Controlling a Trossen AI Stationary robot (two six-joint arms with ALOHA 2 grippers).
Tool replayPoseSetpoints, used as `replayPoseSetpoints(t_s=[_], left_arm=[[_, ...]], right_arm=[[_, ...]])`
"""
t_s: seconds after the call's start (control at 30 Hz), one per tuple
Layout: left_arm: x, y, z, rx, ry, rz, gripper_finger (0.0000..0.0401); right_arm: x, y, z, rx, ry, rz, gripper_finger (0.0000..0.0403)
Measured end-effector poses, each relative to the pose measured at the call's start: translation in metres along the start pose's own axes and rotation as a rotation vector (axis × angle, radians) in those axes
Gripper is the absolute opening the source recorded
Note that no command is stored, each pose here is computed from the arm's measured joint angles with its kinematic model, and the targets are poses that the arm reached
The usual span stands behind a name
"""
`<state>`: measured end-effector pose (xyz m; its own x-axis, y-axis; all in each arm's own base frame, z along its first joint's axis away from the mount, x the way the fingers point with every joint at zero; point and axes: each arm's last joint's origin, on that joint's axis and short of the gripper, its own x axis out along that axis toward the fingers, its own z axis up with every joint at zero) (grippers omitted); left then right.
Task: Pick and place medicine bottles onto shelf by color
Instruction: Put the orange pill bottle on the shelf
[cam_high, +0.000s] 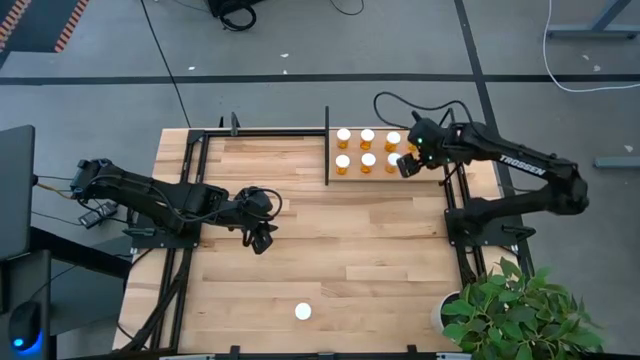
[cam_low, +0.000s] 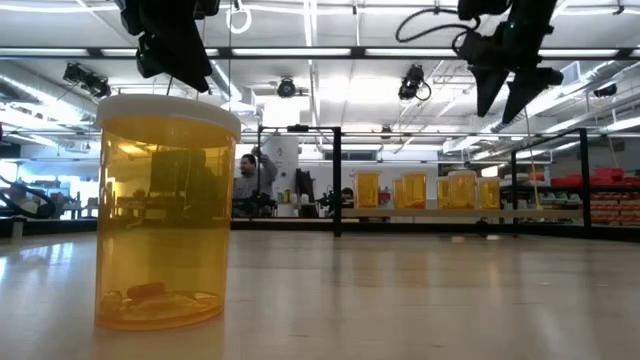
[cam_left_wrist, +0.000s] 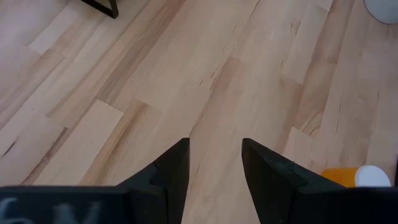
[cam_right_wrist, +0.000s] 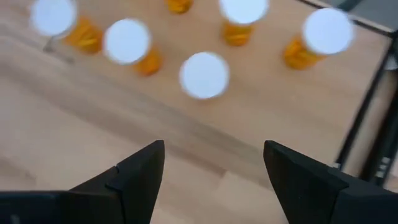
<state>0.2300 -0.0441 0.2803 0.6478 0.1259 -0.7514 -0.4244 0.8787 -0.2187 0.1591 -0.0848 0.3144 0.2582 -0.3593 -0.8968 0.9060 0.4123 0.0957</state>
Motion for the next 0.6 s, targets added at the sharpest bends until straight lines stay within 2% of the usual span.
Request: replayPoseSetpoints(t_s=[0.17,0.37,0.6], left_arm=[[0.000,0.000,0.000,-0.002,-0.001,0.000,0.0156],[0.000,-0.002,0.002,-0.022,-0.025,-0.019,0.0146],[0.000,-0.006,0.007,-0.039,-0.073,-0.057,0.0137]], right_arm=[[-0.005,0.019,-0.013,-0.080,0.020,0.099,0.0282],[-0.013,0.045,-0.021,-0.145,0.031,0.328,0.0282],[-0.032,0.084,-0.024,-0.219,-0.149,0.630,0.0282]])
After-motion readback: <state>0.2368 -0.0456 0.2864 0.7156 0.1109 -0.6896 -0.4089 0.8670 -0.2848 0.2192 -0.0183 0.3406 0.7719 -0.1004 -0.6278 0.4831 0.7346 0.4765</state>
